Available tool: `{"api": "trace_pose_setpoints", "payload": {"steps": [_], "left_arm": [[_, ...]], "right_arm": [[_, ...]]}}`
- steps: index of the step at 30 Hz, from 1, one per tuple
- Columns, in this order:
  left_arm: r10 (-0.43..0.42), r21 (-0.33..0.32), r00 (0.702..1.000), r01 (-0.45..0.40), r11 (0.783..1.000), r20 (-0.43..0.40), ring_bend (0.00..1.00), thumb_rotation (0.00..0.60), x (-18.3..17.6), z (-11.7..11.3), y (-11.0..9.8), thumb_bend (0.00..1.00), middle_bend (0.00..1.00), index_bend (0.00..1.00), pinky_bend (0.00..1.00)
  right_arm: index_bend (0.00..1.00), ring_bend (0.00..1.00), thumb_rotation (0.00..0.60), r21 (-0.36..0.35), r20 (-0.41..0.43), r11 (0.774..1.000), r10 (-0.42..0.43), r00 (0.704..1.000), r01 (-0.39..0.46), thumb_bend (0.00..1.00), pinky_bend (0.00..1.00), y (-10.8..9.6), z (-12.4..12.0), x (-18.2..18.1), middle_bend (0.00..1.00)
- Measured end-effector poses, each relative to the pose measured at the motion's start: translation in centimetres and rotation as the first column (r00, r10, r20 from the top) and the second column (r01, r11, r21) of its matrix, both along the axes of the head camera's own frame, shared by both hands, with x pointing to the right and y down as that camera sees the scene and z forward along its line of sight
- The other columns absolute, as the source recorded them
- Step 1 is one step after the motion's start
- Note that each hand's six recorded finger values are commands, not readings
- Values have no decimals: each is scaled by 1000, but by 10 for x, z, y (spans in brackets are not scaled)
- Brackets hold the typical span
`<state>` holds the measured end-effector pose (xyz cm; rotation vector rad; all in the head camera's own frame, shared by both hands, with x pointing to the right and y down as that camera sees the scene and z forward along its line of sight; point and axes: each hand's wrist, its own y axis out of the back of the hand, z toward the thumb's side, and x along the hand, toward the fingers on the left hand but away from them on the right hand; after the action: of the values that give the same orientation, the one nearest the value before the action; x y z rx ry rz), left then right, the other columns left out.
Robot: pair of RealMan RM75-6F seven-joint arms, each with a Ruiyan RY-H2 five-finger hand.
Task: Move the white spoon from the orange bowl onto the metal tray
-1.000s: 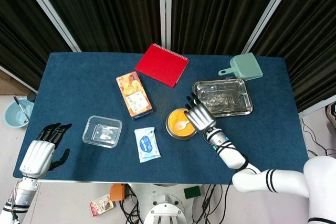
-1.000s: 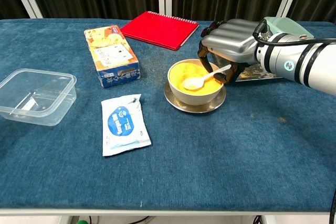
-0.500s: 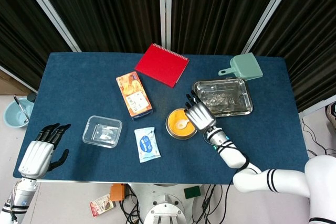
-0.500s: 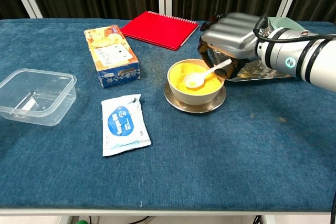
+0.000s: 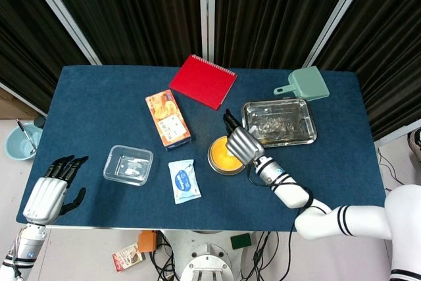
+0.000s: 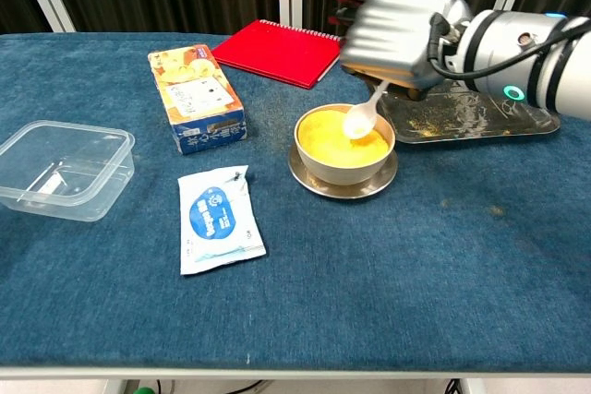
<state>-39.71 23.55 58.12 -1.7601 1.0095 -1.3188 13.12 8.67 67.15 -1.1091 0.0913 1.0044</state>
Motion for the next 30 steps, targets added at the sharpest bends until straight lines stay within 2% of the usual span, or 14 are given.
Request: {"api": "trace_pose_setpoints", "payload": {"steps": [8, 14, 18, 24, 30], "left_arm": [[-4, -8, 1000, 4, 1000, -3, 113, 600, -2, 3, 1, 391, 171, 107, 136], [-6, -15, 1000, 6, 1000, -6, 113, 600, -4, 6, 2, 391, 172, 107, 136], [-8, -15, 1000, 8, 1000, -7, 113, 600, -4, 7, 2, 392, 172, 107, 135], [-13, -19, 1000, 13, 1000, -5, 113, 600, -7, 7, 4, 391, 171, 107, 136], [-16, -21, 1000, 16, 1000, -8, 113, 600, -8, 8, 5, 391, 172, 107, 137]], "right_arm": [[637, 80, 600, 24, -38, 999, -38, 999, 39, 477, 0, 0, 0, -5, 336], [645, 81, 600, 87, -120, 989, -109, 987, 120, 477, 0, 0, 7, -5, 338], [646, 81, 600, 101, -151, 980, -156, 976, 172, 477, 0, 7, 15, -12, 338], [651, 89, 600, 65, -105, 986, -148, 983, 155, 477, 0, 18, 22, -25, 338], [656, 89, 600, -4, -24, 998, -67, 997, 67, 477, 0, 22, 23, -26, 338]]}}
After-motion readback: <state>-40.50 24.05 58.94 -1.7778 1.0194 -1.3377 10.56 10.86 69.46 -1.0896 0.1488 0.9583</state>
